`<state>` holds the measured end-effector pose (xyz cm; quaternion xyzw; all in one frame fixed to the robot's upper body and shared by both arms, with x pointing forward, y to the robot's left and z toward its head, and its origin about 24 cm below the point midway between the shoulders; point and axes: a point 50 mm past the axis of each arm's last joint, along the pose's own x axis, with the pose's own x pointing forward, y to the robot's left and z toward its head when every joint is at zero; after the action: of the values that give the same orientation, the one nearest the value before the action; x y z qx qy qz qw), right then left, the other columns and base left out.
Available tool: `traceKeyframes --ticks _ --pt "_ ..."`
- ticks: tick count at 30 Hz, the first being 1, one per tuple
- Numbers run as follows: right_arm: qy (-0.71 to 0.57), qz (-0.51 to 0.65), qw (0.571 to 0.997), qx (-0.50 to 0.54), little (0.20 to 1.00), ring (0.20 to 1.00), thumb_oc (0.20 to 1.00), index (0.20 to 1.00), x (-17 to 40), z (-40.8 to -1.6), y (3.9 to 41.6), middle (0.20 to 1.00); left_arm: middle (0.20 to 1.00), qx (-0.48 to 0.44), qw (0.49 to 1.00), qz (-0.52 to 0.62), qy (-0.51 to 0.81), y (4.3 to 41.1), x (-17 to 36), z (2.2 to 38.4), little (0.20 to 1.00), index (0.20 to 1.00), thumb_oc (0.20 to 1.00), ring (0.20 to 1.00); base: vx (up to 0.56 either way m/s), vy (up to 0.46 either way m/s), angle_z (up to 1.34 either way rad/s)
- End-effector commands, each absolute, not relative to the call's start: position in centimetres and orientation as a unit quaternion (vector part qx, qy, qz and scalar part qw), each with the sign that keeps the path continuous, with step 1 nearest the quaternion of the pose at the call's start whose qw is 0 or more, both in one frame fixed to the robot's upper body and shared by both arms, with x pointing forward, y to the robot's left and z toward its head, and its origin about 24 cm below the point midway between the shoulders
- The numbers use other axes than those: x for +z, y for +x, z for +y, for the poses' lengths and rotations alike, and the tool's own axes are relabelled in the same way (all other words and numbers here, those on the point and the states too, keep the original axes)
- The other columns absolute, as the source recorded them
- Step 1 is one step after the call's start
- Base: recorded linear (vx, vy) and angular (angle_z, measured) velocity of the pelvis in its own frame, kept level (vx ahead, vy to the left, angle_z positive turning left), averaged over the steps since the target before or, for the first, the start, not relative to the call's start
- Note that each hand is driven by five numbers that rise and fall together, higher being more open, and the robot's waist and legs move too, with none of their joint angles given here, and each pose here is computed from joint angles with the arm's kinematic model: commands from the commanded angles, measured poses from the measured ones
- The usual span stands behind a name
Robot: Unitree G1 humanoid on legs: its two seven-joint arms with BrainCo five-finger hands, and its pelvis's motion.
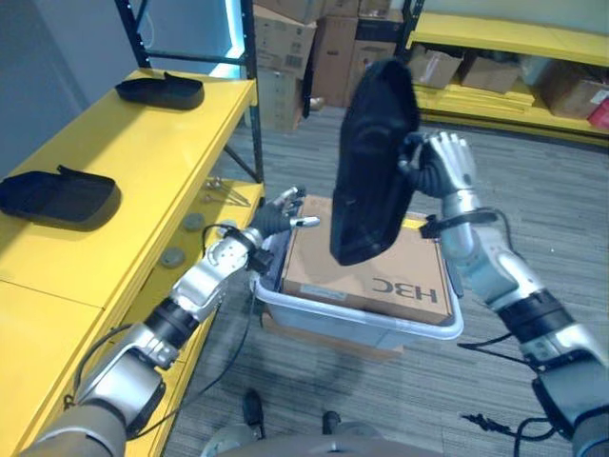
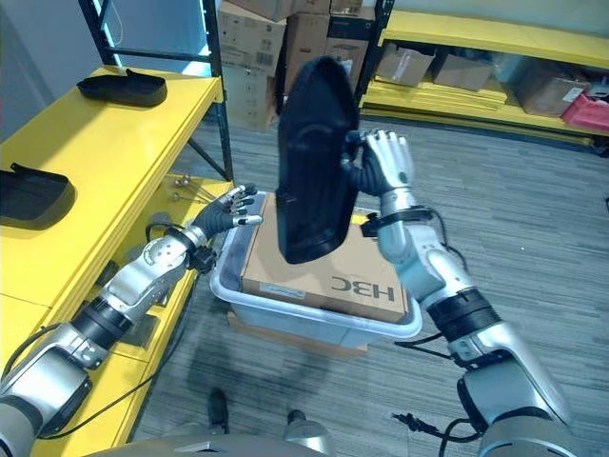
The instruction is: Move parts from the plastic box to the shelf.
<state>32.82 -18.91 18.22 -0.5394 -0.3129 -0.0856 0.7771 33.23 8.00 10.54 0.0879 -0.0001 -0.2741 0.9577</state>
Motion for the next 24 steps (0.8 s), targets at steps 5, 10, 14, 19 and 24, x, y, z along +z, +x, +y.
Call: traceKeyframes --ticks 5,10,14,19,24 --pt "-0.482 -0.401 0.777 -0.056 0.200 0.200 0.200 0.200 22.0 -14.8 33.3 0.200 1.000 -0.256 0.956 -0.083 0.119 35.0 14.0 6.5 1.000 1.000 1.000 1.000 0.00 0.000 0.00" --pt "-0.445 -0.412 0.795 -0.014 0.200 0.200 0.200 0.200 21.4 -12.2 33.0 0.200 1.000 -0.250 0.952 -0.107 0.138 35.2 15.0 6.1 1.000 1.000 1.000 1.000 0.00 0.000 0.00" --pt "-0.421 -0.425 0.801 0.008 0.200 0.200 0.200 0.200 21.4 -10.7 32.5 0.200 0.658 -0.250 0.952 -0.110 0.137 35.2 15.1 5.9 0.658 0.658 0.658 0.658 0.00 0.000 0.00" --pt "-0.409 -0.432 0.803 0.023 0.200 0.200 0.200 0.200 21.4 -9.3 31.8 0.200 0.438 -0.256 0.951 -0.111 0.129 34.9 15.0 5.4 0.438 0.438 0.438 0.438 0.00 0.000 0.00" --pt "-0.459 -0.388 0.798 -0.044 0.200 0.200 0.200 0.200 20.2 -11.1 33.0 0.200 1.000 -0.234 0.962 -0.089 0.111 34.9 14.1 5.9 1.000 1.000 1.000 1.000 0.00 0.001 -0.01"
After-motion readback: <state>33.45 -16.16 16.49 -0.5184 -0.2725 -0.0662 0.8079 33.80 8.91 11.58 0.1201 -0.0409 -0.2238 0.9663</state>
